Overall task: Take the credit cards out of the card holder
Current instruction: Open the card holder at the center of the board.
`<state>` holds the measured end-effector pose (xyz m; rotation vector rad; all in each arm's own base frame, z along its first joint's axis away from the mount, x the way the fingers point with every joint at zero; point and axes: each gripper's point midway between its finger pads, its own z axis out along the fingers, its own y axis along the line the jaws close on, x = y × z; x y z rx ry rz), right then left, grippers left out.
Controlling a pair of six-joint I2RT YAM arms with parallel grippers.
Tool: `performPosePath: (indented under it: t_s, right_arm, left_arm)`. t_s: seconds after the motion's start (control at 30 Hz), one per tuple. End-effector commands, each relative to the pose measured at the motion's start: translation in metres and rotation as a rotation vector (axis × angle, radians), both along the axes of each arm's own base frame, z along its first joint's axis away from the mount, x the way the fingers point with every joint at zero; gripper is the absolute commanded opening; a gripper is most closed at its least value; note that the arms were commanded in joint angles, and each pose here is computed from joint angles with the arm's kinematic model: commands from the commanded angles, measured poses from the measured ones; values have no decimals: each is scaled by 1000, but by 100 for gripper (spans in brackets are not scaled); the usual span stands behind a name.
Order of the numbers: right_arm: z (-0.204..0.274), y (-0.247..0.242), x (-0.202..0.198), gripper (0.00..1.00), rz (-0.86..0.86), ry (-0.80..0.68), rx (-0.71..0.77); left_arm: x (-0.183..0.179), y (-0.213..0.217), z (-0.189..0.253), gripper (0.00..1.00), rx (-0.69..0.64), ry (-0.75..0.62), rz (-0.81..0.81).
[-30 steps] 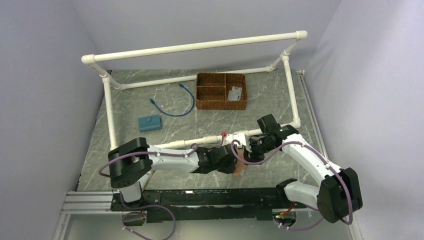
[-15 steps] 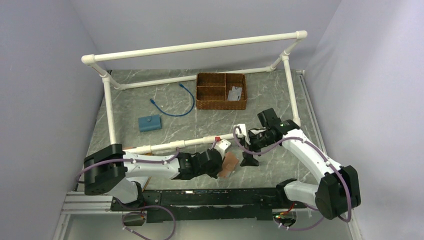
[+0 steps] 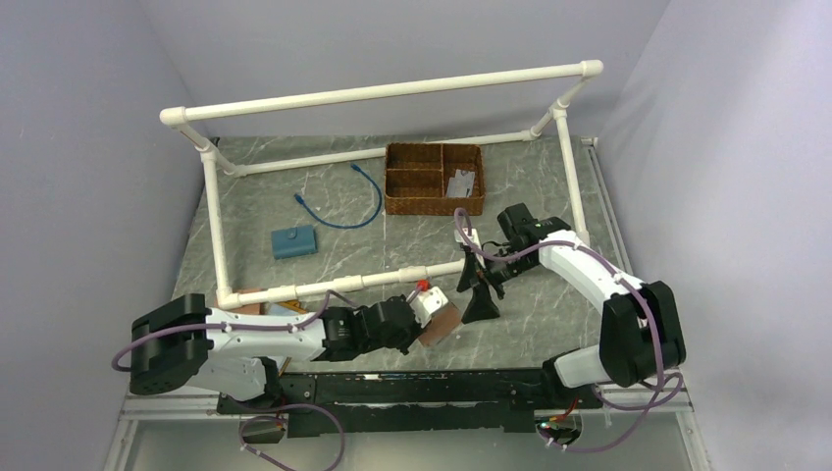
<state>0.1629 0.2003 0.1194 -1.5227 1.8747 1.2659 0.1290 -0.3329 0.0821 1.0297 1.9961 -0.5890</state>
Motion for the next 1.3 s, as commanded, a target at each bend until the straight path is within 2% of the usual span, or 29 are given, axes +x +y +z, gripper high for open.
performPosePath:
  t_s: [0.0, 0.1, 0.2, 0.33, 0.4, 0.47, 0.5, 0.53, 0.63, 0.67, 0.77, 0.83, 0.93, 1.1, 1.27]
  right_arm:
    - [12, 16, -10, 100, 43, 55, 71]
    - [7, 20, -9, 97, 40, 62, 50]
    - [5, 22, -6, 89, 28, 57, 37]
    - [7, 24, -5, 52, 33, 56, 42]
    - [9, 25, -6, 27, 42, 51, 47]
    - [12, 24, -6, 9, 56, 25, 52]
    - [14, 24, -7, 3, 65, 10, 57]
    - [16, 23, -7, 0, 74, -8, 62]
    - [19, 18, -5, 0, 83, -100, 47]
    - [19, 16, 1, 0, 78, -160, 36]
    - [25, 9, 18, 0, 44, -369, 6]
    - [35, 6, 30, 0, 19, -523, -4]
    - [41, 4, 39, 0, 48, -700, -65]
    - [-6, 4, 48, 0, 96, -846, -279]
    - [-43, 7, 32, 0, 145, -912, -356]
  left_arm:
    - [3, -26, 46, 0, -163, -93, -54]
    - [2, -29, 54, 0, -194, -99, -51]
    - [0, -29, 62, 0, -233, -100, -51]
    - [-1, -26, 67, 0, -265, -98, -38]
    - [-1, -25, 65, 0, -267, -94, -29]
    - [0, -22, 61, 0, -258, -83, -13]
    - [1, -19, 58, 8, -249, -76, 5]
    - [3, -15, 56, 21, -242, -69, 35]
    - [3, -3, 56, 63, -258, -12, 105]
    - [2, 1, 57, 71, -268, 8, 119]
    - [-1, 18, 67, 86, -315, 81, 185]
    - [1, 34, 68, 90, -325, 129, 257]
    - [4, 51, 73, 91, -362, 168, 328]
    - [11, 67, 76, 89, -396, 187, 410]
    - [12, 70, 66, 89, -378, 208, 443]
